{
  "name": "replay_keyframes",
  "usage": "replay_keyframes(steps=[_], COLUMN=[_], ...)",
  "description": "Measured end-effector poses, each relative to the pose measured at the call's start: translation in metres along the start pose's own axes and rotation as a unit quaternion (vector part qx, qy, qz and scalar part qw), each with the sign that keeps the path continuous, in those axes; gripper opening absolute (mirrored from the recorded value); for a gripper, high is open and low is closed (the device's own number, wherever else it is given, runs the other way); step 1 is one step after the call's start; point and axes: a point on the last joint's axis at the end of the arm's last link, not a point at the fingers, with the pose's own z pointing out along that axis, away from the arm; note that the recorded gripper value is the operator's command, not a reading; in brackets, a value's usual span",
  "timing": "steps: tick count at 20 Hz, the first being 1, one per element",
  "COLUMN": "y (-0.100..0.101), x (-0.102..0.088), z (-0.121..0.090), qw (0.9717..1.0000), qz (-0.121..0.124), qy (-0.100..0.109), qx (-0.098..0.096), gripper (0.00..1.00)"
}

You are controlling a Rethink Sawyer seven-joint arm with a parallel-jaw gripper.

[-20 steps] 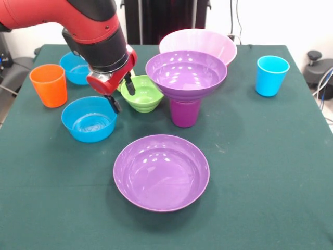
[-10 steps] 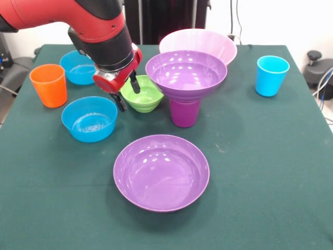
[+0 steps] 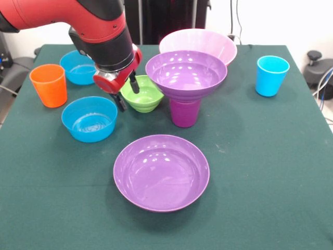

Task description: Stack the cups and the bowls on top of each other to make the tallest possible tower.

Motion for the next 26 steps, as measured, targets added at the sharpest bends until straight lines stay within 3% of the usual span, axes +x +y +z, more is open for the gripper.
replay_keyframes(steps=[13,26], y=[0.000,0.014], x=[0.006,0.001], z=[0.006,0.030], qw=[0.9997,0.9997], qz=[-0.012,-0.017], qy=[0.016,0.001], qx=[0.011,-0.016], gripper=[1.00,1.00])
